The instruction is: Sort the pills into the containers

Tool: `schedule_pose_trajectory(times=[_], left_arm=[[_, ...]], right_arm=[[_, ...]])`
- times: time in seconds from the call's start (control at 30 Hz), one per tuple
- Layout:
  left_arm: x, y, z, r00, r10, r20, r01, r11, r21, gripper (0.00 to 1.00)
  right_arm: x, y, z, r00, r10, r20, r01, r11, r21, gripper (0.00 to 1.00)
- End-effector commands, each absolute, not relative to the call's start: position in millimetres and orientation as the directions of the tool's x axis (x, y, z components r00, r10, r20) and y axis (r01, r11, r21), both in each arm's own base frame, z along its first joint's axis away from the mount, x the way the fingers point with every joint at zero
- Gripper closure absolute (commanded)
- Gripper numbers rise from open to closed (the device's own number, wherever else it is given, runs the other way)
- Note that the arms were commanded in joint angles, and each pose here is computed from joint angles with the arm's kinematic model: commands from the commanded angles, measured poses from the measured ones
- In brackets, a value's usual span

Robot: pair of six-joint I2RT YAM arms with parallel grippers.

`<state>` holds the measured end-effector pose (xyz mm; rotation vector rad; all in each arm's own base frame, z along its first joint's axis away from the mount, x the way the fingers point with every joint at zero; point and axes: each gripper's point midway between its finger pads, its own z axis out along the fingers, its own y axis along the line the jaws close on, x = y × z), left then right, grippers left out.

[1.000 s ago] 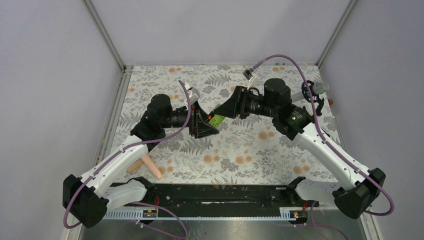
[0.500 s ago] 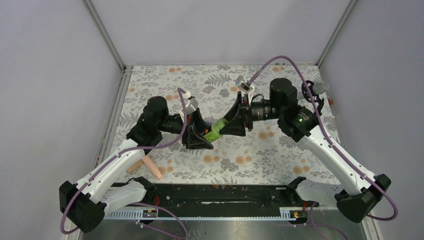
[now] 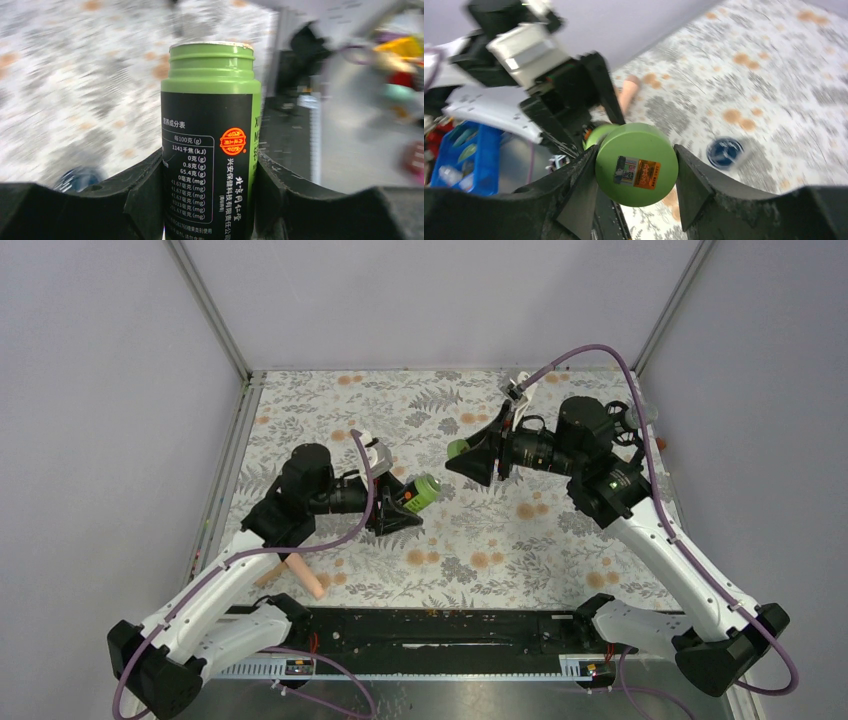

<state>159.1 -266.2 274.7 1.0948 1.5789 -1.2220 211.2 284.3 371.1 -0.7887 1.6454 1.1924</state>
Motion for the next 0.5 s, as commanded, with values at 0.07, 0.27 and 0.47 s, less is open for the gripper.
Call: schedule_pose_trajectory(times=[0.07, 0.27, 0.47], left_arm=[[250, -206, 220, -0.142, 0.395, -0.907, 0.793, 0.594, 0.135, 1.0], [280, -170, 173, -0.206, 0.624, -0.754, 0.715, 0.622, 0.32, 1.0], [301, -149, 139, -0.268, 0.746, -0.61, 0.671, 0.599, 0.438, 1.0]], right_arm=[[256, 251, 323, -0.455, 0.106, -0.884, -0.68, 0.6, 0.421, 0.91], [259, 239, 286, -0.494, 0.099, -0.864, -0.611, 0.668, 0.425, 0.91], [259, 232, 262, -0.528, 0.089, -0.844, -0.568, 0.703, 0.429, 0.91]])
